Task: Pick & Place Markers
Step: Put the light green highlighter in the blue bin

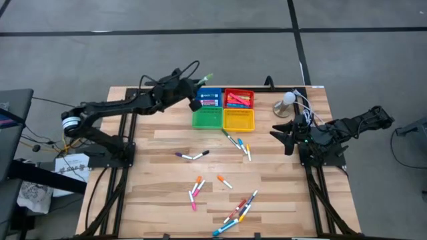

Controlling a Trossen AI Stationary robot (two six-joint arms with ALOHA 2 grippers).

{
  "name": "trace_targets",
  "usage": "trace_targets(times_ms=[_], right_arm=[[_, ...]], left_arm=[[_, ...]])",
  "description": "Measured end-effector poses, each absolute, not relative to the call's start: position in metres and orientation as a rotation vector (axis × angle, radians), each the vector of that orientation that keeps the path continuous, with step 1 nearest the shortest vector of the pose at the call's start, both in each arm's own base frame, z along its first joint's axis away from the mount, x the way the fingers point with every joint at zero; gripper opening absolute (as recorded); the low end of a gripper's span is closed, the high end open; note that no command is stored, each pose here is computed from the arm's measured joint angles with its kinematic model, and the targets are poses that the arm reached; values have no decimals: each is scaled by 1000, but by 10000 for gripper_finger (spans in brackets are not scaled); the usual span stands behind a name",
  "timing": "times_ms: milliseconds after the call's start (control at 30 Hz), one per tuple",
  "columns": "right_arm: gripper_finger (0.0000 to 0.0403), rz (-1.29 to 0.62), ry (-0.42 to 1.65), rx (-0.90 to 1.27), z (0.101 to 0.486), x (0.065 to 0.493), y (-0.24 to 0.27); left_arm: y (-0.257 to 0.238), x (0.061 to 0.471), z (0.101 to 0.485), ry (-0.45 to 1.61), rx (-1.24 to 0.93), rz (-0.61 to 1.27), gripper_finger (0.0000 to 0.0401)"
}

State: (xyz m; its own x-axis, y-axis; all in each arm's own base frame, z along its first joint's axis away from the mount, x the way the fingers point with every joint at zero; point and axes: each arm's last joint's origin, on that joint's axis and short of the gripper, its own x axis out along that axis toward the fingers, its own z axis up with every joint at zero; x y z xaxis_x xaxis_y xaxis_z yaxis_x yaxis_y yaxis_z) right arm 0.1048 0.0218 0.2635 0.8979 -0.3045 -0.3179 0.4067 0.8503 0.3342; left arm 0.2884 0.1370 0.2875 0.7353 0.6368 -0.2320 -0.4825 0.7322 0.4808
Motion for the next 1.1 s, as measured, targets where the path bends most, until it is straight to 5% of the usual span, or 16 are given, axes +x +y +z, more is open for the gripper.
trace_targets(times_ms=[1100], right_arm=[[162,-380,259,406,263,105,22]], left_arm=[[214,320,207,762,293,257,85]])
